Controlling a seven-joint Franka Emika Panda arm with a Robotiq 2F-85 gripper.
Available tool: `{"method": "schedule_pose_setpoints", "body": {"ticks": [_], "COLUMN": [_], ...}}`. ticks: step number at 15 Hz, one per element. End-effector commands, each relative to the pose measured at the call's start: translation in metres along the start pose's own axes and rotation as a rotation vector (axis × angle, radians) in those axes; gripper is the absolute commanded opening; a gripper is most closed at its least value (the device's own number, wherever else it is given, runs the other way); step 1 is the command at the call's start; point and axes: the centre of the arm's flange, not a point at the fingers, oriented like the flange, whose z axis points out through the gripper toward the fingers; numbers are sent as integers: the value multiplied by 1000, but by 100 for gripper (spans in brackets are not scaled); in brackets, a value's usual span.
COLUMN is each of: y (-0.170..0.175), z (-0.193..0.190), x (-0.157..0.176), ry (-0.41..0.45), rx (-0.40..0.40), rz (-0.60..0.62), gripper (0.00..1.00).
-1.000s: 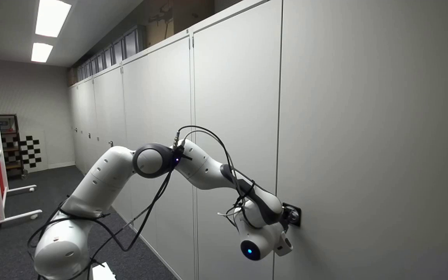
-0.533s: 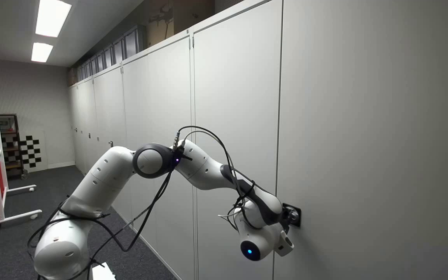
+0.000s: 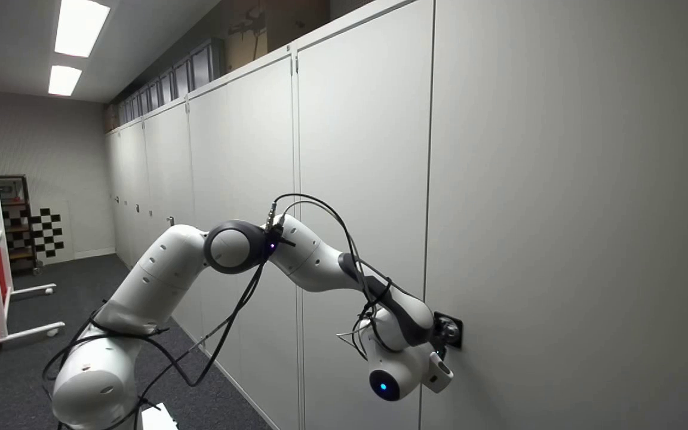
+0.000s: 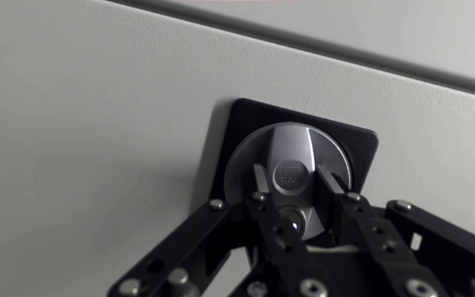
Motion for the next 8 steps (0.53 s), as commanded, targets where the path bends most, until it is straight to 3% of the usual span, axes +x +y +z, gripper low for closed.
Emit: {"method": "schedule_pose_setpoints", "body": {"ticks": [1,8], "y": [3,6], "z": [15,15], "x": [20,20], "ry": [56,70], "rx": [40,48], "rz": [-86,-187], "gripper": [8,8]}}
